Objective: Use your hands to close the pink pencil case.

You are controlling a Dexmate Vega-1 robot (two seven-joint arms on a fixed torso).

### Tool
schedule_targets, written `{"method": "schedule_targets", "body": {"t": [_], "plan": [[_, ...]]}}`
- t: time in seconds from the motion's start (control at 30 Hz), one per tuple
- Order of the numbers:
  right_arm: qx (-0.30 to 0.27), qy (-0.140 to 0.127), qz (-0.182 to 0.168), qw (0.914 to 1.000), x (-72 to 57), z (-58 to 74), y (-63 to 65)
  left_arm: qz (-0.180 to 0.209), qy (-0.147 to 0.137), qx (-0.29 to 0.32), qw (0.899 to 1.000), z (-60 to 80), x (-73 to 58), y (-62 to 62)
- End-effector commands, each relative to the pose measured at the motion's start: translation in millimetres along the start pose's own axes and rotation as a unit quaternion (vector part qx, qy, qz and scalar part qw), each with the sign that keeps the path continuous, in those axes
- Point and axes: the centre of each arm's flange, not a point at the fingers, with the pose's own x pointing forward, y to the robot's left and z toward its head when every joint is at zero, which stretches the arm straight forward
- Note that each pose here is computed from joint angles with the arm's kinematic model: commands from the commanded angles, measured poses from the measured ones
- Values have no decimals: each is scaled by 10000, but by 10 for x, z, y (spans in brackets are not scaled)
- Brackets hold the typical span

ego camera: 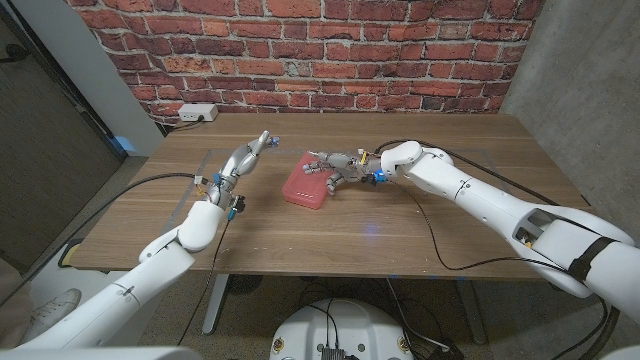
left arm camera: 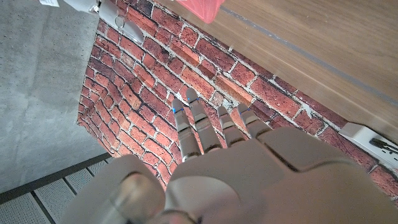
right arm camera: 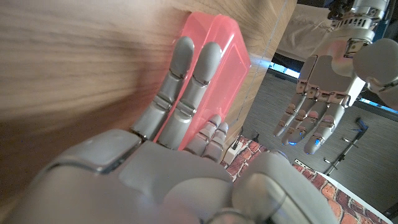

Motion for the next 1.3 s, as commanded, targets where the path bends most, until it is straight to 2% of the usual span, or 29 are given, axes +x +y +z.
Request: {"method": "schedule_targets", "body": {"t": [0.03, 0.57, 0.7, 0.93, 1.13, 1.3], "plan": [[127, 509, 59, 9986, 64, -259, 3, -10, -28, -39, 10000, -20, 21, -11], [221, 688, 70, 9974, 116, -332, 8, -31, -26, -92, 9999, -61, 20, -17], [233, 637, 30, 9977, 96, -316, 9, -29, -32, -105, 9999, -72, 19, -8], [385, 235, -279, 9986, -100, -119, -18, -35, -76, -158, 9998, -97, 39, 1], [415, -223, -675, 9966, -356, 139, -57, 16, -193, -322, 9993, -95, 56, 0], [495, -532, -982, 9925, -516, 326, -36, 126, -336, -649, 9972, -113, 109, -15]]}}
